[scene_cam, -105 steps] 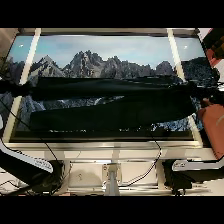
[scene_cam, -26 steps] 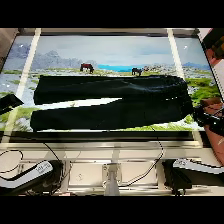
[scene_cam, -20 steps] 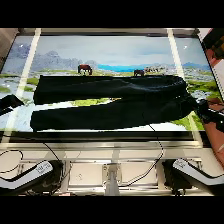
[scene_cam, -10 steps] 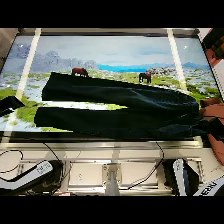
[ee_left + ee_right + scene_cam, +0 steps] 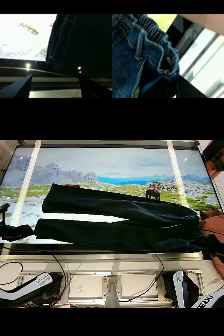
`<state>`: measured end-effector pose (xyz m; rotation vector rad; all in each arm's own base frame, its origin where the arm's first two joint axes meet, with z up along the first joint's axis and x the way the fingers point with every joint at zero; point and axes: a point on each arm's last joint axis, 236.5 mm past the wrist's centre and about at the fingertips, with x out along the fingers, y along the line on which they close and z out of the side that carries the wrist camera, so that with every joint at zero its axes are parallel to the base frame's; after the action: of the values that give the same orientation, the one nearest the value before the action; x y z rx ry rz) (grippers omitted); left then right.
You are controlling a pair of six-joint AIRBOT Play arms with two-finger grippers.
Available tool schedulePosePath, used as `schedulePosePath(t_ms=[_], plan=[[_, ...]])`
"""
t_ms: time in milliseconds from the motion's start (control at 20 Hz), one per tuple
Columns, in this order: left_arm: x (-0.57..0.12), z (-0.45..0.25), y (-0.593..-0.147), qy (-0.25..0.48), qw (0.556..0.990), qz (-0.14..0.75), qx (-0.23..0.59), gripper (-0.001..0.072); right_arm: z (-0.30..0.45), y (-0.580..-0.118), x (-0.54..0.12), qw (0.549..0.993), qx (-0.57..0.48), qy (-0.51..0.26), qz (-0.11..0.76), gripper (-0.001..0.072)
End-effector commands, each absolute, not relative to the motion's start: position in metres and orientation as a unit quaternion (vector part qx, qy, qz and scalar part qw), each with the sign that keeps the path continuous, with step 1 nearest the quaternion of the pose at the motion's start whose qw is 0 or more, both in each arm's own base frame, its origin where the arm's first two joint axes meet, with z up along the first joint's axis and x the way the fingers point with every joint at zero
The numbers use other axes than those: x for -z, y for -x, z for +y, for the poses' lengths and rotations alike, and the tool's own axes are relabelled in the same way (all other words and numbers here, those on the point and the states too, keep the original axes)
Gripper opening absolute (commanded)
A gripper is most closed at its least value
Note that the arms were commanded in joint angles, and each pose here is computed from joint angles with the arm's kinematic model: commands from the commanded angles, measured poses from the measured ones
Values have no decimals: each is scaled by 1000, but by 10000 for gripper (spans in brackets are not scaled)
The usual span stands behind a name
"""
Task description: Fold the clothes and pants, and hang the long-sleeved shirts on hangers.
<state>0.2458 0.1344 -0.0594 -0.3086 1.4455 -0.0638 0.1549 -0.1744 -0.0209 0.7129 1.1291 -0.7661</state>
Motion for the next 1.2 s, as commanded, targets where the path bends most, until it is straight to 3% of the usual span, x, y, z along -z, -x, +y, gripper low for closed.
schedulePosePath(t_ms=[0,100,200,300,500,750,850,1000,1150], plan=[[84,117,-240,156,727,664,74,590,-176,-156,22,720,349,-321,507,52],[93,117,-237,166,716,674,78,529,-176,-155,22,720,349,-321,507,52],[100,123,-237,177,717,671,68,525,-176,-155,22,720,349,-322,507,52],[104,133,-244,199,727,656,44,459,-176,-155,22,719,348,-322,507,52],[121,131,-242,236,708,665,31,459,-174,-157,22,720,345,-327,505,52],[130,125,-263,284,715,638,23,456,-167,-161,22,718,335,-342,505,52],[134,122,-264,295,712,637,26,243,-164,-164,22,720,331,-349,501,52],[136,121,-263,297,709,639,27,26,-160,-171,20,723,322,-363,492,52],[130,126,-268,292,715,635,27,25,-154,-182,15,733,303,-374,481,52]])
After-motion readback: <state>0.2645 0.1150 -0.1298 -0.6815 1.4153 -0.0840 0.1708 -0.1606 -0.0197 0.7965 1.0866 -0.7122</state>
